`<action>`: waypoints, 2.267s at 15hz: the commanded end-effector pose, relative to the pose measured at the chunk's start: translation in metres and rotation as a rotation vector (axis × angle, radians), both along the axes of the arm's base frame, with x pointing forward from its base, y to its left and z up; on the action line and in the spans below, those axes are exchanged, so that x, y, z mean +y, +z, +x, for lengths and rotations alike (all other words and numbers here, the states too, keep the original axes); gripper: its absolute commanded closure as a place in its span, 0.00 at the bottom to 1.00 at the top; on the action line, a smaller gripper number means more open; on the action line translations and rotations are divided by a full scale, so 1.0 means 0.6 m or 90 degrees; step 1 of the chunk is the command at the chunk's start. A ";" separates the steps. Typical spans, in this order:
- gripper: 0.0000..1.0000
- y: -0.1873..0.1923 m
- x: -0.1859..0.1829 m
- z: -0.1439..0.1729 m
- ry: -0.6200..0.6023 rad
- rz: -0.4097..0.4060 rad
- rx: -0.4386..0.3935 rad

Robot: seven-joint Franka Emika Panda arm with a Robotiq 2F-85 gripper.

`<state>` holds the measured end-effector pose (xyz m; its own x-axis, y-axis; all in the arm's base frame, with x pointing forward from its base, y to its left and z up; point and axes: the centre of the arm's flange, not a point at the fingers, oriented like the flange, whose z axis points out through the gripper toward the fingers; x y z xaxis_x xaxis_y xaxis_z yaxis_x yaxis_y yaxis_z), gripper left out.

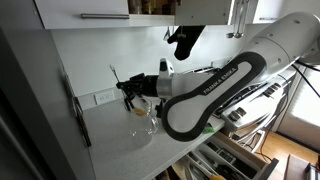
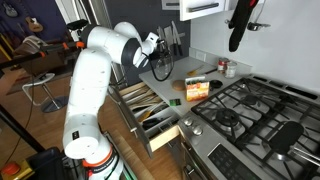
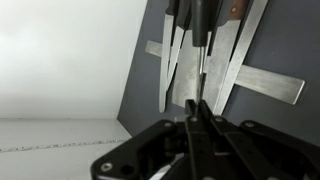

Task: Remove the two metal skewers from the drawer, then put them in the transparent jar

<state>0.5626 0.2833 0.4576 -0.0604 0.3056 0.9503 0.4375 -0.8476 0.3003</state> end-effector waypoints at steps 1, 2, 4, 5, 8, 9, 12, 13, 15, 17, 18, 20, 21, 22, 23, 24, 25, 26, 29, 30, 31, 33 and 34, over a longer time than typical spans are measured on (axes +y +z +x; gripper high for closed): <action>0.99 0.000 0.003 0.012 -0.026 -0.018 0.014; 0.99 -0.004 -0.001 0.013 -0.035 -0.021 0.028; 0.99 -0.011 -0.002 0.012 -0.041 -0.018 0.053; 0.99 -0.014 -0.003 0.012 -0.045 -0.016 0.061; 0.69 -0.015 -0.003 0.011 -0.056 -0.018 0.079; 0.68 -0.013 -0.005 0.011 -0.060 -0.017 0.080; 0.51 0.002 -0.010 0.006 -0.066 -0.013 0.074; 0.44 0.009 -0.012 0.004 -0.068 -0.013 0.071; 0.29 0.024 -0.017 -0.001 -0.073 -0.014 0.061; 0.14 0.043 -0.024 -0.010 -0.076 -0.017 0.052; 0.07 0.052 -0.027 -0.015 -0.078 -0.023 0.049; 0.00 0.068 -0.032 -0.023 -0.082 -0.033 0.047; 0.00 0.075 -0.034 -0.028 -0.081 -0.040 0.050; 0.00 0.082 -0.036 -0.033 -0.084 -0.051 0.055; 0.00 0.088 -0.037 -0.037 -0.080 -0.059 0.064; 0.00 0.095 -0.037 -0.043 -0.077 -0.069 0.073; 0.00 0.103 -0.036 -0.050 -0.070 -0.083 0.084; 0.00 0.108 -0.035 -0.056 -0.068 -0.101 0.098; 0.00 0.120 -0.035 -0.079 -0.044 -0.139 0.150; 0.00 0.122 -0.037 -0.087 -0.041 -0.151 0.171; 0.00 0.123 -0.042 -0.096 -0.036 -0.158 0.185; 0.00 0.127 -0.054 -0.114 -0.025 -0.175 0.211; 0.00 0.128 -0.060 -0.122 -0.016 -0.178 0.216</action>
